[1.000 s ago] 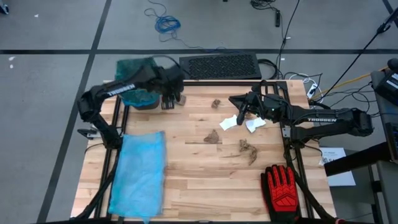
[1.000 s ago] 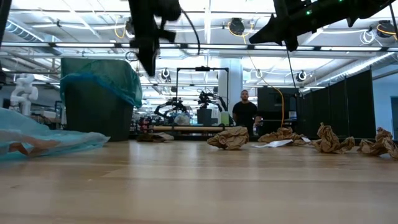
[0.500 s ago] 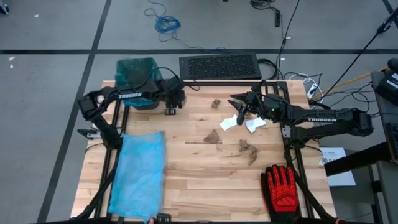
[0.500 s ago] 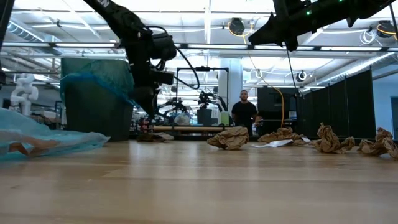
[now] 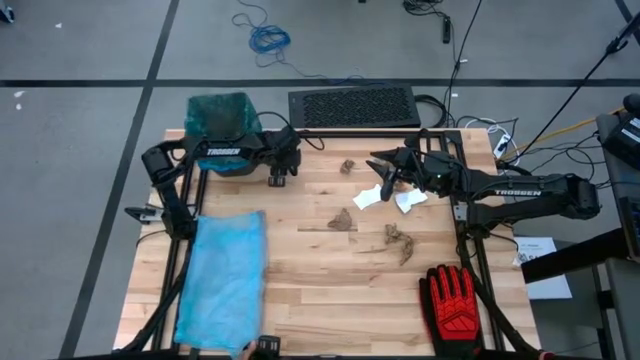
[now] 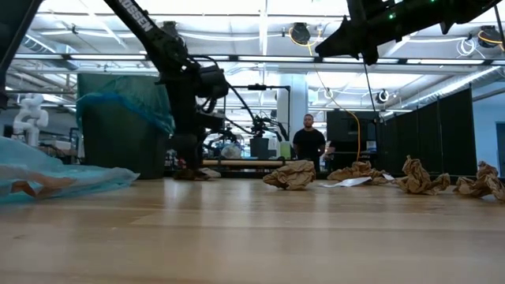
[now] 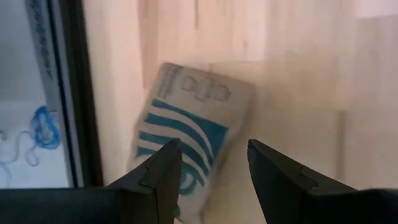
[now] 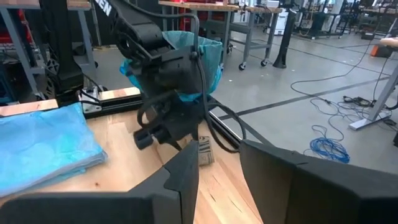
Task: Place trash/remove bag and relplace
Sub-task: Put the brown coffee sleeve into the black trash bin
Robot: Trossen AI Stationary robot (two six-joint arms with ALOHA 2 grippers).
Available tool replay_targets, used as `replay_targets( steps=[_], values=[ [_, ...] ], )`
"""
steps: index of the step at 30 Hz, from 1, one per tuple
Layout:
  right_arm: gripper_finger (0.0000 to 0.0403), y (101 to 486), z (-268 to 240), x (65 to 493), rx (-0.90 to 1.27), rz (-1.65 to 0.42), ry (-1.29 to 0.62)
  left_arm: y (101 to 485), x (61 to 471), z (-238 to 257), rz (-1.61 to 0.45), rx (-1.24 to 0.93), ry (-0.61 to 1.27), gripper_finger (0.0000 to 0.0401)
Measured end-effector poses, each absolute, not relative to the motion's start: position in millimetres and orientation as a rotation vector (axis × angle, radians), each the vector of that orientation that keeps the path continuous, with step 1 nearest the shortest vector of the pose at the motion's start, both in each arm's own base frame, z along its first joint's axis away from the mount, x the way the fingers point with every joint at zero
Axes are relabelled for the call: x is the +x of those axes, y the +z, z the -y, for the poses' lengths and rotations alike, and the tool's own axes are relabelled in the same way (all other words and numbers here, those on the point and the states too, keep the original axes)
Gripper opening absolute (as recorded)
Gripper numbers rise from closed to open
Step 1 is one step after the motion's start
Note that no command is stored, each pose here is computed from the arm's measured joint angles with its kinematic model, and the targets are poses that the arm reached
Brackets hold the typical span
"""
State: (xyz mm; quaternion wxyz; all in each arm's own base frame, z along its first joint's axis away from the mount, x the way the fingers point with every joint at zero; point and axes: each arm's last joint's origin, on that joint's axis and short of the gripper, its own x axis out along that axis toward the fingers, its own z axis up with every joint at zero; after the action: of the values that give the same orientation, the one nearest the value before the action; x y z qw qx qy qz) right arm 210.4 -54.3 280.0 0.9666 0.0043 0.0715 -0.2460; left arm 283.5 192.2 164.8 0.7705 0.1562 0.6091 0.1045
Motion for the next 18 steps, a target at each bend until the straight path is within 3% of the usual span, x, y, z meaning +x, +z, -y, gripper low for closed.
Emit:
replay_targets(
  steps=[9, 12, 16, 18],
  values=[
    [0.0112, 280, 54, 210, 0.007, -0.145, -0.501, 139, 285, -203, -1.401, 0.334, 0.25, 0.0167],
    [0.0112, 280, 55, 210, 0.008, -0.144, -0.502, 137, 285, -202, -1.415, 0.336, 0.245, 0.0121],
    [0.0112, 280, 55, 210, 0.008, -0.145, -0.503, 144, 289, -200, -1.407, 0.339, 0.244, 0.0019],
    [0.0112, 280, 55, 210, 0.008, -0.145, -0.503, 155, 293, -200, -1.373, 0.351, 0.263, 0.0009]
  ],
)
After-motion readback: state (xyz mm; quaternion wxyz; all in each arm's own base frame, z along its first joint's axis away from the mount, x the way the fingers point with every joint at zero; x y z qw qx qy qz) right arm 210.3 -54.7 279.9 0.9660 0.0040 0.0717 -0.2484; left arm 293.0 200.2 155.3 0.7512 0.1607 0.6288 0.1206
